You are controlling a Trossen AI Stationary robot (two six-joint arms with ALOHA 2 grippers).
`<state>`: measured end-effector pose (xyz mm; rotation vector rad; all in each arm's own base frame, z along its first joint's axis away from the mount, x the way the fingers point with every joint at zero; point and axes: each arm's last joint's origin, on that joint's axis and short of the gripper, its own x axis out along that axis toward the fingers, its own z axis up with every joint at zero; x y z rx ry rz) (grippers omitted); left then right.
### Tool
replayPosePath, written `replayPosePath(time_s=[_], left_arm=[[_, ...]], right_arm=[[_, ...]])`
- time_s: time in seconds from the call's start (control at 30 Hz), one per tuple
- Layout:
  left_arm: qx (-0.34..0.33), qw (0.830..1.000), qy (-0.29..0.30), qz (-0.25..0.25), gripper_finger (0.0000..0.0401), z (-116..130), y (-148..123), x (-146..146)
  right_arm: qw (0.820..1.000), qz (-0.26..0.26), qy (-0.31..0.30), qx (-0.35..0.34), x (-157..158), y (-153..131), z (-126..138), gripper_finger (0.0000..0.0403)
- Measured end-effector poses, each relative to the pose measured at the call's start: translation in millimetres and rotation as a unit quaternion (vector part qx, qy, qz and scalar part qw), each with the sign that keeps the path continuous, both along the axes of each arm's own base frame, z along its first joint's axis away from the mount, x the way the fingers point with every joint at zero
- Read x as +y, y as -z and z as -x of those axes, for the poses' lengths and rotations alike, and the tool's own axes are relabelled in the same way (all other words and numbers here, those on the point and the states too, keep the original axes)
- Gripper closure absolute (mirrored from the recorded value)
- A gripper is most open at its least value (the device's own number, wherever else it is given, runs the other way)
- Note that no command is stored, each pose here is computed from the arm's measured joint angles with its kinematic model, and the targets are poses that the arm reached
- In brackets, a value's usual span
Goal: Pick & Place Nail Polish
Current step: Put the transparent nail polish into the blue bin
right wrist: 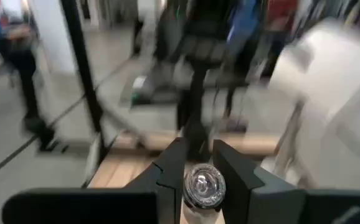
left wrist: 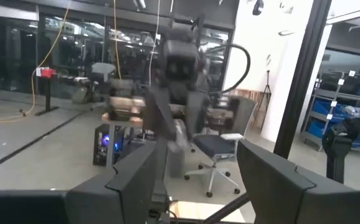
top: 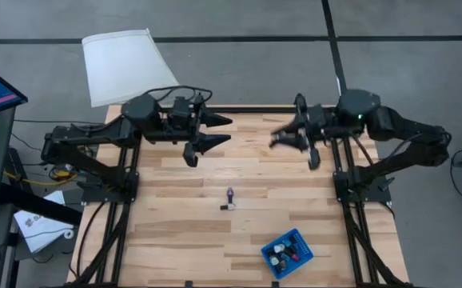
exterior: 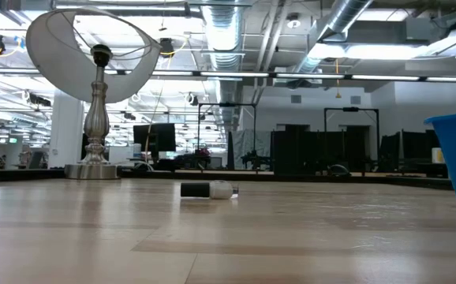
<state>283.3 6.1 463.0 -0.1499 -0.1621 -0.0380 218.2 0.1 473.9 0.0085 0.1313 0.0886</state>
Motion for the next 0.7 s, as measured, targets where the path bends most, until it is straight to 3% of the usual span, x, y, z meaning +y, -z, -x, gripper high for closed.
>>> replayPosePath(time_s=[0.17,0.3,0.53,0.7], left_arm=[[-0.010,1.000,0.000,-0.001,0.0198,11,-7,0],[-0.018,1.000,0.000,-0.002,0.0203,18,-12,-1],[-0.016,1.000,0.000,-0.002,0.0205,23,-13,-1],[-0.016,1.000,0.000,-0.002,0.0206,23,-13,-1]], right_arm=[[0.989,-0.064,-0.038,0.131,26,24,3,0.0346],[0.967,-0.090,-0.054,0.234,52,44,2,0.0346],[0.910,-0.092,-0.063,0.399,101,85,-7,0.0346],[0.867,-0.058,-0.070,0.490,137,117,-15,0.0346]])
